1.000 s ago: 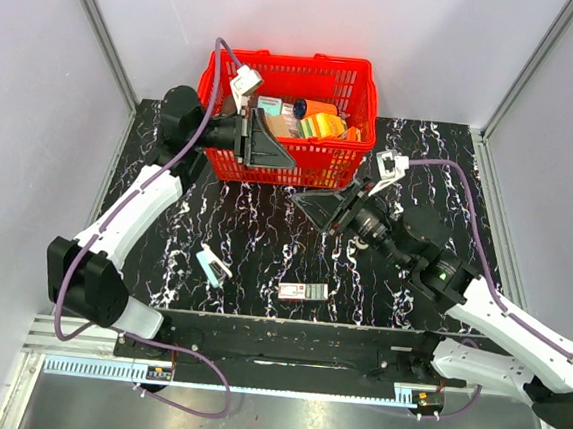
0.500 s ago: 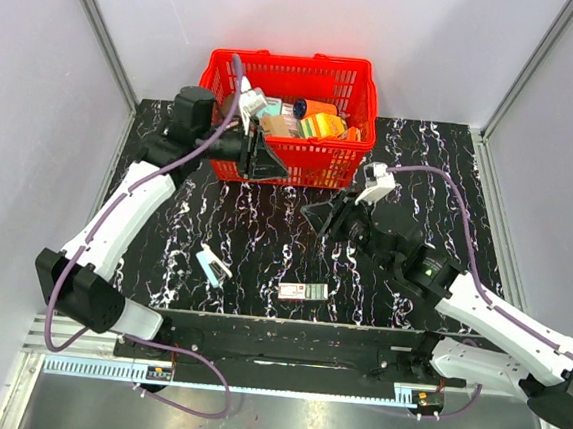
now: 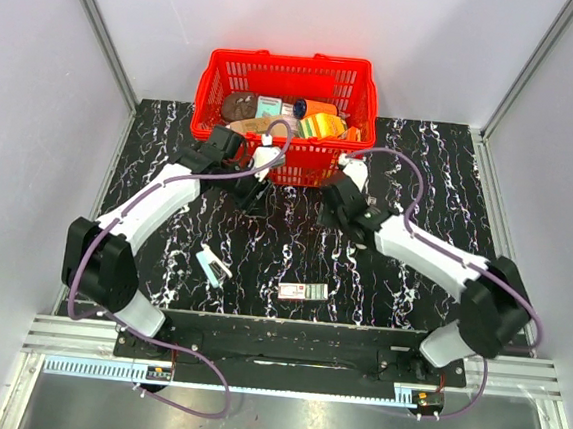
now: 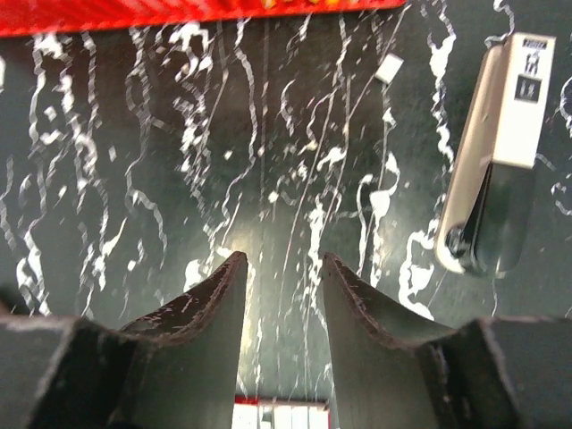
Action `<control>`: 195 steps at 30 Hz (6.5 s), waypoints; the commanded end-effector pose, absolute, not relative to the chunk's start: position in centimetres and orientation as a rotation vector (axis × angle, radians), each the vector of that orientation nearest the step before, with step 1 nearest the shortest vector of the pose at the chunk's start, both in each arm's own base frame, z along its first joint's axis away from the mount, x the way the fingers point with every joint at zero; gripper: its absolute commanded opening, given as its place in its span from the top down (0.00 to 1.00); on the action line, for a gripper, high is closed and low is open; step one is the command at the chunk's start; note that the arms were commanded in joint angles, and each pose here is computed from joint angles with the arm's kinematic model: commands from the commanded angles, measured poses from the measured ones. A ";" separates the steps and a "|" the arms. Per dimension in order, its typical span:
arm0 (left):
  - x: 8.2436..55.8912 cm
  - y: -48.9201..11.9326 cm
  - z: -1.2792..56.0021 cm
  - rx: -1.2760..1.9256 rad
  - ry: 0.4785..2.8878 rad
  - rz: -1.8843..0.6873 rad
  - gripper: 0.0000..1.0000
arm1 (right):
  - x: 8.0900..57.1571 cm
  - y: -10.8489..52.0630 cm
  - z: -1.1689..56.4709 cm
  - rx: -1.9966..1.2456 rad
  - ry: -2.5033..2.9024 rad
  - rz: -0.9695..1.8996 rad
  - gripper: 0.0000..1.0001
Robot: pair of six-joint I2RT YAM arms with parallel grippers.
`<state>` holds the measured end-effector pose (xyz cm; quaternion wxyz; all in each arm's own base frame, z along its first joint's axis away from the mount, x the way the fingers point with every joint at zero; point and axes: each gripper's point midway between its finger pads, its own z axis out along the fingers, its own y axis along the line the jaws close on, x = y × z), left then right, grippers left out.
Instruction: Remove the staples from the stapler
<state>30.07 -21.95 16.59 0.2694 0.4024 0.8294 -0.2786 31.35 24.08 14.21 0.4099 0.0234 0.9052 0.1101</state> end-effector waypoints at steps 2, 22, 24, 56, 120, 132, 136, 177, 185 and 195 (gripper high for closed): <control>29.4 -20.3 16.3 1.161 2.185 -0.635 0.59 | 36.9 23.9 13.6 0.165 2.258 0.164 0.55; 27.7 -19.9 16.0 1.191 2.190 -0.663 0.59 | 43.7 20.2 4.5 0.478 2.179 -0.197 0.46; 27.6 -19.9 15.9 1.189 2.195 -0.668 0.59 | 44.0 19.8 4.1 0.487 2.164 -0.194 0.46; 26.9 -20.1 15.4 1.183 2.230 -0.723 0.58 | 45.8 18.2 0.3 0.508 2.203 -0.191 0.60; 25.6 -19.9 12.1 1.316 2.235 -0.523 0.57 | 20.4 23.3 7.6 0.153 2.391 0.254 0.86; 25.1 -19.7 11.0 1.355 2.253 -0.525 0.57 | 17.8 24.9 6.1 -0.011 2.411 0.120 0.87; 25.1 -19.7 11.1 1.352 2.249 -0.525 0.57 | 17.8 25.2 5.9 -0.020 2.410 0.123 0.86; 25.1 -20.0 11.6 1.351 2.246 -0.533 0.57 | 17.8 26.2 3.5 -0.133 2.441 0.073 0.76; 25.1 -20.2 11.7 1.356 2.244 -0.535 0.57 | 17.8 26.2 3.4 -0.138 2.443 0.071 0.71; 24.9 -20.1 11.6 1.364 2.245 -0.535 0.56 | 18.2 26.0 5.3 -0.116 2.405 0.095 0.69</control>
